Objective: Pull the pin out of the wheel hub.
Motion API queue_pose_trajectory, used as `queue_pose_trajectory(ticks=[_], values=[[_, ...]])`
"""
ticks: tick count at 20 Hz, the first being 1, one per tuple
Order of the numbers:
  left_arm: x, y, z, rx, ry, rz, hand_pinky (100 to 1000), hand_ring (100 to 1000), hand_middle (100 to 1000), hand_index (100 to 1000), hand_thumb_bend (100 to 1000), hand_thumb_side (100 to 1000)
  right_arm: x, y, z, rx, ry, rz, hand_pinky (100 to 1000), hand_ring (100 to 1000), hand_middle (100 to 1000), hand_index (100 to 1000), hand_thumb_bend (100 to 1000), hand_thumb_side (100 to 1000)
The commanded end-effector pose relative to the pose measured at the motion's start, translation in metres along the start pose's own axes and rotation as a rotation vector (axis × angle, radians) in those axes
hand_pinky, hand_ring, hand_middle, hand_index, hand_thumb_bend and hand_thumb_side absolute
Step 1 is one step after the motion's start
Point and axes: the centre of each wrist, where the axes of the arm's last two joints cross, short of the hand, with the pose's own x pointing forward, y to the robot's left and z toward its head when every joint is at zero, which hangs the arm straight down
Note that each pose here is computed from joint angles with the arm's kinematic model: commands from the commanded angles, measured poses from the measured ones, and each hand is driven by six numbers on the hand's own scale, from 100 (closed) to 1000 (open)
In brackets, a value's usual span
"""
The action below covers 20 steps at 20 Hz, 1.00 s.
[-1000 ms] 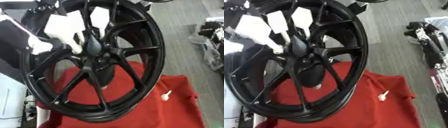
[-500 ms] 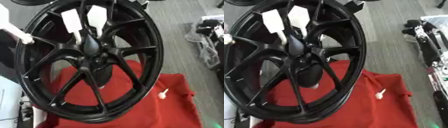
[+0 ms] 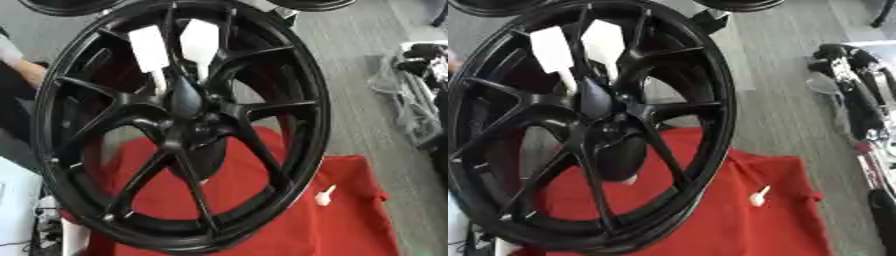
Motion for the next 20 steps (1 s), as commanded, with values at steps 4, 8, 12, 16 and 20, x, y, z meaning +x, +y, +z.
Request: queue_pose_trajectory(ticks=[4,8,12,16,20], values=[[-0.032,0.007,-0.002,0.071,0.112,-0.052,423,364,385,533,100,160,0.008,-0.005,-0.002,-0.012,-0.028,0.013,881,693,679,731,100,620],[-0.046,-0.003,-0.002,0.020,0.133,-0.044,699,627,655,780,100,171,0.007,-0.005,-0.002,-0.013,-0.027,0.011,881,693,679,731,100,622],[-0.056,-0.005,-0.003,0.011,0.148,-0.047,837,816,814,896,303,688,0.007,-0.005,-0.002,-0.009,-0.024,0.012,882,691,679,731,100,623],[-0.060,-0.006,-0.004,0.021,0.164,-0.054,839,820,813,892,340,722,0.007,-0.005,-0.002,-0.009,-0.025,0.012,882,691,679,731,100,624],[-0.060,-0.006,-0.005,0.033,0.169,-0.034,802,789,778,866,100,635,0.007,-0.005,-0.003,-0.007,-0.026,0.011,882,690,679,731,100,624]])
